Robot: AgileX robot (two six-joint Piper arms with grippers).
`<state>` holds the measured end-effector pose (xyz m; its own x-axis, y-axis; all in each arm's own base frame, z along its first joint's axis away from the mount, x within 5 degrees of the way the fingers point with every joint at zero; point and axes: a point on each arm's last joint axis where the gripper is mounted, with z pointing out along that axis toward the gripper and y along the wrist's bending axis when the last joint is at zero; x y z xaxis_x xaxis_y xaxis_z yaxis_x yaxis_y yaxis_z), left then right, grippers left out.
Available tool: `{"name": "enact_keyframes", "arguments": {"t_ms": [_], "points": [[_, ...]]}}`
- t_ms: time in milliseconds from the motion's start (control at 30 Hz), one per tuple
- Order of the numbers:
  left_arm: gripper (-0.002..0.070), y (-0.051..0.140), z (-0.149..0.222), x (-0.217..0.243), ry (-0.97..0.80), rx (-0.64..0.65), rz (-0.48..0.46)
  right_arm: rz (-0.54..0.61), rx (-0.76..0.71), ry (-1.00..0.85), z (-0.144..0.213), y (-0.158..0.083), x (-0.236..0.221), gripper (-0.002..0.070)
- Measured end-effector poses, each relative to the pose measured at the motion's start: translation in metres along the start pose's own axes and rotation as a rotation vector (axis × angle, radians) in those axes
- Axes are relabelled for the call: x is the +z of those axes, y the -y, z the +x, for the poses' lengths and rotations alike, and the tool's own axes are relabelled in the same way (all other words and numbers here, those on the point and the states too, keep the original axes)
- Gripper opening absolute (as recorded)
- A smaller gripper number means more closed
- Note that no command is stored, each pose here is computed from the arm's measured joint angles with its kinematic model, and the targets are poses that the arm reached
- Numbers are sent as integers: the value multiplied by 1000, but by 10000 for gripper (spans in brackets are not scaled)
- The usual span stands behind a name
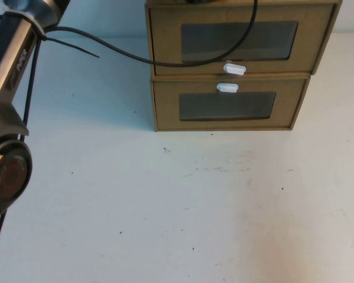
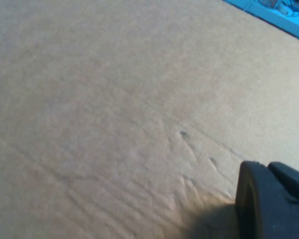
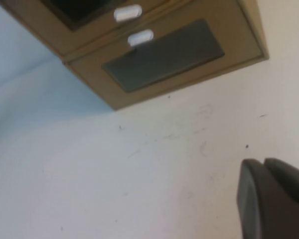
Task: Open the shoe box
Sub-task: 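Pull the top drawer of the cardboard box fully open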
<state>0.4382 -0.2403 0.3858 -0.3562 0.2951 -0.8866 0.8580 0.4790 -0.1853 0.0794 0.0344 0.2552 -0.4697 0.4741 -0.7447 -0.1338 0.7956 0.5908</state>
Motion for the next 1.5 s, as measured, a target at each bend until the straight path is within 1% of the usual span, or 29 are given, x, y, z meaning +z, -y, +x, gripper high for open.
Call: {"name": "enact_keyframes", "arguments": {"t_ms": [100,233,400,500,567,633,733,833,967,1067,1133,1200,1300,1400,1500], "points": [[-4,0,0,0,-3,-17,3,7,-100,-116,-19,-11,13,-14],[-4,1,1,0,-14,-46,10,-14,-208,-239,-46,-25,32,-14],[-4,2,2,0,-24,-91,15,-74,-286,-330,-75,-45,62,-13],[-4,2,2,-1,-28,-111,19,-116,-365,-391,-82,-61,81,-14],[-4,3,2,-2,-31,-128,21,-115,-430,-440,-84,-70,96,-13],[-4,3,2,-2,-35,-145,23,-92,-500,-480,-85,-78,108,-13],[-4,3,2,-2,-35,-169,22,-27,-618,-527,-80,-87,128,-13],[-4,3,2,-2,-35,-195,22,29,-774,-507,-72,-97,143,-13],[-4,3,2,-2,-36,-219,21,108,-1029,-415,-65,-107,160,-13],[-4,3,2,-2,-36,-244,21,146,-1185,-333,-60,-114,173,-14],[-4,3,2,-2,-36,-258,21,152,-1258,-272,-57,-119,181,-14],[-4,3,2,-2,-36,-274,20,137,-1352,-205,-55,-125,189,-13],[-4,3,2,-2,-37,-299,20,122,-1448,-146,-50,-128,200,-10],[-4,3,2,-2,-37,-323,19,115,-1531,-110,-43,-129,213,29],[-4,4,2,-2,-36,-343,19,104,-1586,-85,-37,-129,224,117]]}}
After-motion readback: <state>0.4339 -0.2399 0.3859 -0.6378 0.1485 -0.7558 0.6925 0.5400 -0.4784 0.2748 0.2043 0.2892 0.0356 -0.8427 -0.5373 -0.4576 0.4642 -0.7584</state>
